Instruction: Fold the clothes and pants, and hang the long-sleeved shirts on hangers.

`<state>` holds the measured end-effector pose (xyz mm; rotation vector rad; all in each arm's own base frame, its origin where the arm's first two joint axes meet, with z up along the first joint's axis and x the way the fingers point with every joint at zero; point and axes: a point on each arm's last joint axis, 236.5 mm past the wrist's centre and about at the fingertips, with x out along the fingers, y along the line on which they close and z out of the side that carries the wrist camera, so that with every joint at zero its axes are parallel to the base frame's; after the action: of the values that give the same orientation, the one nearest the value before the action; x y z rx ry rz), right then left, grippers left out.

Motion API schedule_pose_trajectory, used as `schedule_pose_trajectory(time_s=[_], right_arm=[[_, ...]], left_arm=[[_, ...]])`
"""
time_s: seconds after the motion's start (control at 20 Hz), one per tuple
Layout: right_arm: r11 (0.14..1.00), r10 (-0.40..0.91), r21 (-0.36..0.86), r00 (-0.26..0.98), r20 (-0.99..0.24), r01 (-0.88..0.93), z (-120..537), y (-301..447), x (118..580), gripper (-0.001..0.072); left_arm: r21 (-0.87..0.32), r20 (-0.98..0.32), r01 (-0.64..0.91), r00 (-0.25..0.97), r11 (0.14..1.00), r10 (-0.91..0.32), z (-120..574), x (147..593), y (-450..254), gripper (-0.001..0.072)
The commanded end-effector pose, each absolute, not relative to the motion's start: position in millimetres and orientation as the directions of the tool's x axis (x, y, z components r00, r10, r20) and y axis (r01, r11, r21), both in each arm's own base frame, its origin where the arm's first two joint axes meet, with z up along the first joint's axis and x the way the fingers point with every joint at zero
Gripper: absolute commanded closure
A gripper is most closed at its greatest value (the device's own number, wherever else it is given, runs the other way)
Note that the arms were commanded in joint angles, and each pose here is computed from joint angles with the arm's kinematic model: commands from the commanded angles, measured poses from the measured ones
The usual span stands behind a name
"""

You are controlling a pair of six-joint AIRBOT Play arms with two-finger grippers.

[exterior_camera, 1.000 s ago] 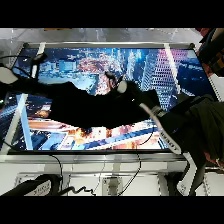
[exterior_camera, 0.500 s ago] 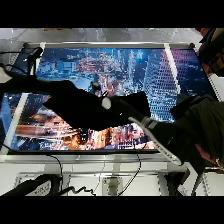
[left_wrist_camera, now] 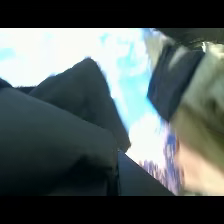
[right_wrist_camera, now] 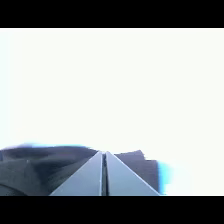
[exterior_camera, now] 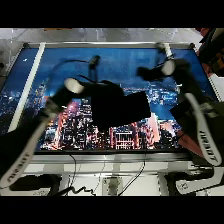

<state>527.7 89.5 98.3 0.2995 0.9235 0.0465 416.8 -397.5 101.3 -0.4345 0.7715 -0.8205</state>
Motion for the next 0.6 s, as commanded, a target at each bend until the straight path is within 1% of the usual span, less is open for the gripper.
schedule_pose_trajectory(time_s=[0.0, 0.05, 0.2, 0.25, 0.3, 0.35, 0.4, 0.45, 0.5, 0.55], right_arm=[[0.947, 0.025, 0.212, 0.604, -0.796, 0.24, 117.8, -18.3, 511.5, 0.0691], [0.947, 0.003, 0.191, 0.589, -0.808, 0.258, 114.0, -38.7, 507.1, 0.0691], [0.966, -0.042, 0.105, 0.543, -0.838, 0.236, 100.7, -84.7, 495.9, 0.0692], [0.969, -0.043, 0.093, 0.527, -0.849, 0.228, 93.8, -95.5, 493.0, 0.0692], [0.966, -0.008, 0.129, 0.527, -0.85, 0.224, 85.3, -100.4, 493.3, 0.0693], [0.968, 0.089, 0.198, 0.525, -0.846, 0.155, 72.1, -91.1, 493.3, 0.0693], [0.961, 0.229, 0.277, 0.509, -0.83, 0.02, 59.5, -70.0, 489.4, 0.0694], [0.913, 0.398, 0.388, 0.476, -0.785, -0.123, 48.6, -40.5, 481.1, 0.0694], [0.844, 0.528, 0.504, 0.449, -0.721, -0.184, 41.1, -14.2, 473.8, 0.0693], [0.789, 0.596, 0.592, 0.441, -0.671, -0.165, 34.0, 3.0, 471.2, 0.0685]], left_arm=[[-0.573, -0.305, 0.478, 0.629, 0.666, -0.715, 85.7, 422.4, -461.5, 0.01], [-0.557, -0.292, 0.492, 0.639, 0.669, -0.712, 83.5, 416.6, -471.0, 0.0], [-0.455, -0.275, 0.58, 0.63, 0.675, -0.726, 91.4, 406.5, -479.0, -0.0009], [-0.427, -0.26, 0.594, 0.641, 0.681, -0.722, 101.4, 411.5, -472.8, -0.0008], [-0.41, -0.242, 0.599, 0.656, 0.688, -0.715, 112.7, 417.9, -464.5, -0.0008], [-0.393, -0.225, 0.603, 0.669, 0.694, -0.708, 126.6, 424.8, -453.7, -0.0007], [-0.372, -0.218, 0.609, 0.676, 0.701, -0.703, 138.0, 430.4, -442.4, -0.0007], [-0.346, -0.221, 0.616, 0.679, 0.707, -0.7, 148.4, 435.4, -429.3, -0.0007], [-0.318, -0.23, 0.621, 0.683, 0.716, -0.694, 155.5, 440.6, -415.6, -0.0006], [-0.294, -0.245, 0.621, 0.686, 0.727, -0.685, 160.9, 446.0, -400.4, -0.0005]])
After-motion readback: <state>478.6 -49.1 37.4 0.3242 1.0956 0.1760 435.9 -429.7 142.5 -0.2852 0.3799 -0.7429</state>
